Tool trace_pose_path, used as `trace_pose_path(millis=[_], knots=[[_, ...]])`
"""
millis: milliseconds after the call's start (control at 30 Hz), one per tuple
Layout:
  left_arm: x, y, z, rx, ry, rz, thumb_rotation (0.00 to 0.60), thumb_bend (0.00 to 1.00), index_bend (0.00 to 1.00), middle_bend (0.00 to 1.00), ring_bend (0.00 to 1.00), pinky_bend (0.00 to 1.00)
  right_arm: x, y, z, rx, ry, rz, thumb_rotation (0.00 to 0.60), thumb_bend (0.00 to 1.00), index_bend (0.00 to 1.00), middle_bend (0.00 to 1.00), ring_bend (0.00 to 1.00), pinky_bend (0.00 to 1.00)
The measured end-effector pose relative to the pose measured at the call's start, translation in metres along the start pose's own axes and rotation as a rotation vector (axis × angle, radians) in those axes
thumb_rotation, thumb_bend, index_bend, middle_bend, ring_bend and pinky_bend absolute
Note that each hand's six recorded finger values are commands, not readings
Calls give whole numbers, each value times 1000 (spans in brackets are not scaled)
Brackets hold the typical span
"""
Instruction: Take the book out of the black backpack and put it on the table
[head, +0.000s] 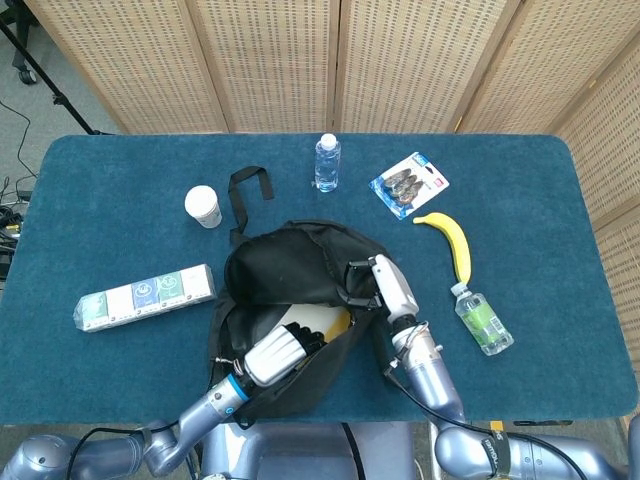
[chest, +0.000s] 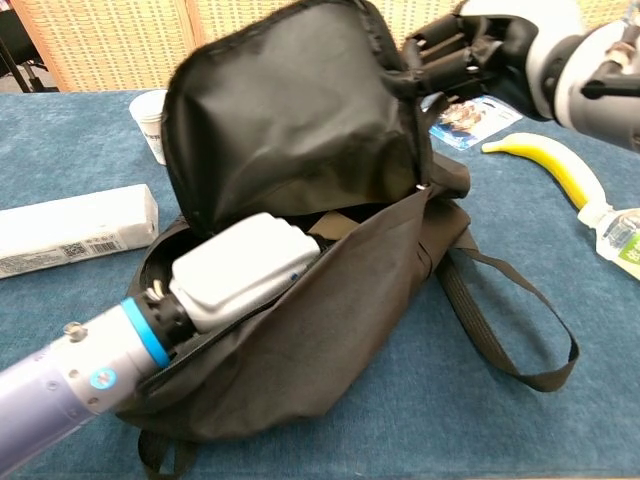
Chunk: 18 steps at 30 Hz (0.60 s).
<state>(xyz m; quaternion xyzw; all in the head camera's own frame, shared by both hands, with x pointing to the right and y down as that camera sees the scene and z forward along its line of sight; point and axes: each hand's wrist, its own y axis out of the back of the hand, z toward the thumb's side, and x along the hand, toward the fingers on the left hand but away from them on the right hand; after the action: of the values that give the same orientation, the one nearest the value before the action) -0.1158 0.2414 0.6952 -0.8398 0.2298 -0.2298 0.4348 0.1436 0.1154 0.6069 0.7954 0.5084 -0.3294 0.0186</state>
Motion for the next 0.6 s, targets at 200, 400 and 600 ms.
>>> trace_pose_path(millis=[200,400,600], knots=[[-13,25,-9,-40,-15,69,600,625,735,473,483,533,-3,18,-16,6,-22,-32,600,466,717,687,560,497],[-26,58,-19,-80,-17,125,600,619,750,489,496,540,-5,31,-27,19,-38,-47,600,466,717,687,560,497],[-40,101,-32,-111,-3,175,600,613,763,505,509,550,-4,37,-41,30,-65,-52,600,465,717,687,560,498]])
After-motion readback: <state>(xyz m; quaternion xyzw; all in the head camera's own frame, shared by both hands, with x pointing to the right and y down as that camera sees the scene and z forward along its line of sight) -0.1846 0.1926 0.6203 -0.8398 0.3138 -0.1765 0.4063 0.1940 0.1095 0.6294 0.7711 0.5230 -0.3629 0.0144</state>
